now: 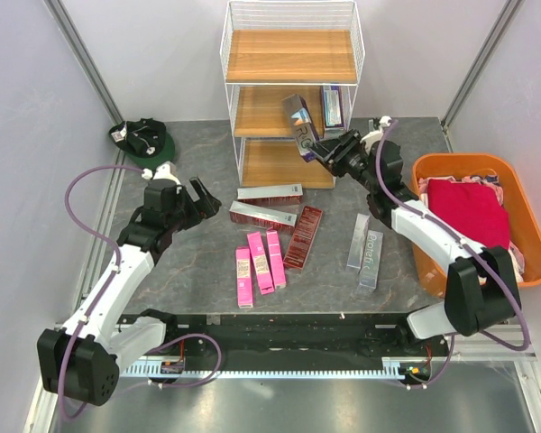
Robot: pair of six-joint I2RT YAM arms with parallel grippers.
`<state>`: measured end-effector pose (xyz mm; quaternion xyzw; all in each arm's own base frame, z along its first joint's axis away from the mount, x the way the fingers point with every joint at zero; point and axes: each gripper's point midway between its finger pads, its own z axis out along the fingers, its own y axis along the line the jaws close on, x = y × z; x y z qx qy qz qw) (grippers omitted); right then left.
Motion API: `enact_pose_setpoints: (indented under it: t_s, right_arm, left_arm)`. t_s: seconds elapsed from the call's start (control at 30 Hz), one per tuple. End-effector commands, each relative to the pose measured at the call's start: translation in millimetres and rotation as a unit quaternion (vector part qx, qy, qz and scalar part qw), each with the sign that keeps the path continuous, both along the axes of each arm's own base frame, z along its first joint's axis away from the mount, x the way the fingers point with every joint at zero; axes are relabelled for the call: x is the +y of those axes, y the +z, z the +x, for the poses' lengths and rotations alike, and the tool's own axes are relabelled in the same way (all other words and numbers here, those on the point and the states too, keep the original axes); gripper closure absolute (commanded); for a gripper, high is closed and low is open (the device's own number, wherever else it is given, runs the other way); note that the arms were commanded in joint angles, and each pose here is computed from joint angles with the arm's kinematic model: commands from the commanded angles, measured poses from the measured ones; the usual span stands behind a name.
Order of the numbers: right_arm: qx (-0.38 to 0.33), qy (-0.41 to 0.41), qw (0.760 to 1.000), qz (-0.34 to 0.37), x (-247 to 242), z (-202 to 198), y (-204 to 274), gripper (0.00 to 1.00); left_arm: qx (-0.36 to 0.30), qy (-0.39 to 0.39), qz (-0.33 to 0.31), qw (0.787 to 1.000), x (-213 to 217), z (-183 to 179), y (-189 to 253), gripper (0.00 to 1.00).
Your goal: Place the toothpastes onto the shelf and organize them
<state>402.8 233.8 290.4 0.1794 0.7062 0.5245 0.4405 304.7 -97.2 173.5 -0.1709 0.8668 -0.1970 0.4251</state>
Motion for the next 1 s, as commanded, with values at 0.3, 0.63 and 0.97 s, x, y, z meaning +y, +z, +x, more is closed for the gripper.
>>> enact_pose_setpoints:
  t_s: [0.3,0.63,0.97]
  right_arm:
    - [-0.049,-0.084,0.987,0.125,-13,42,56,0.89]
    - [-0.018,-0.11,0.981,0.161,-9,73,33,0.88]
    - [-0.005,-0.167,0.967,0.194,-14,76,18,0.86]
  left_arm:
    - [0.001,-0.029,-0.005,1.0,-9,2,-4,0.06]
    - [0.001,-0.038,-0.016,0.999,-13,1,-3,0.07]
    - [0.0,-0.048,-0.025,0.999,-18,-1,-2,0.08]
